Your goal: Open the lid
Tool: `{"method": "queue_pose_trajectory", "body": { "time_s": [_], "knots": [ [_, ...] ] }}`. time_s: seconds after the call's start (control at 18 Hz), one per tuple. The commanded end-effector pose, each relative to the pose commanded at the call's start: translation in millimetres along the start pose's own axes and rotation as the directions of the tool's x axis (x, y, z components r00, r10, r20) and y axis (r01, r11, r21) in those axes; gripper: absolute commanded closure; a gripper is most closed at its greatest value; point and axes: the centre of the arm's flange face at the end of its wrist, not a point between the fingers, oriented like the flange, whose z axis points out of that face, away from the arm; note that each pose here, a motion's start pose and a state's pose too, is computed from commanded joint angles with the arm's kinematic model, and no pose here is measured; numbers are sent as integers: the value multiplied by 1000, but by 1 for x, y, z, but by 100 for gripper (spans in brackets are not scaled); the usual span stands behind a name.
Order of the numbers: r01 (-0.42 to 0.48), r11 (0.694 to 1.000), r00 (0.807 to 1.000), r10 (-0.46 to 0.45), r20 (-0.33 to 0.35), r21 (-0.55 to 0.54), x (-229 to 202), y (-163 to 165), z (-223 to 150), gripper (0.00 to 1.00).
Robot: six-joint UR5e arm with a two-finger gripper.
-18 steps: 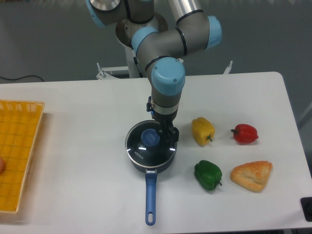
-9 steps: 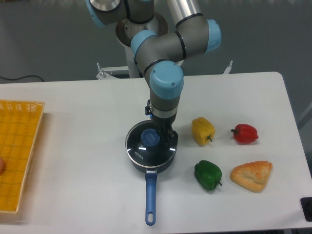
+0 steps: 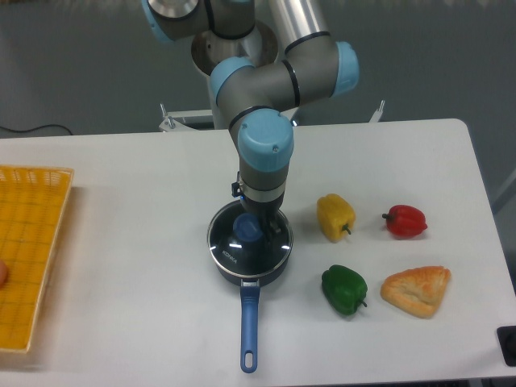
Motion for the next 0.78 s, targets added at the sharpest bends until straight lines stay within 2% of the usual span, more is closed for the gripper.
{"method": "queue_pose_trajectory", "body": {
  "time_s": [0.78],
  "knots": [
    [-16, 1000, 1000, 16, -20, -1, 5, -9, 11, 0]
  ]
}}
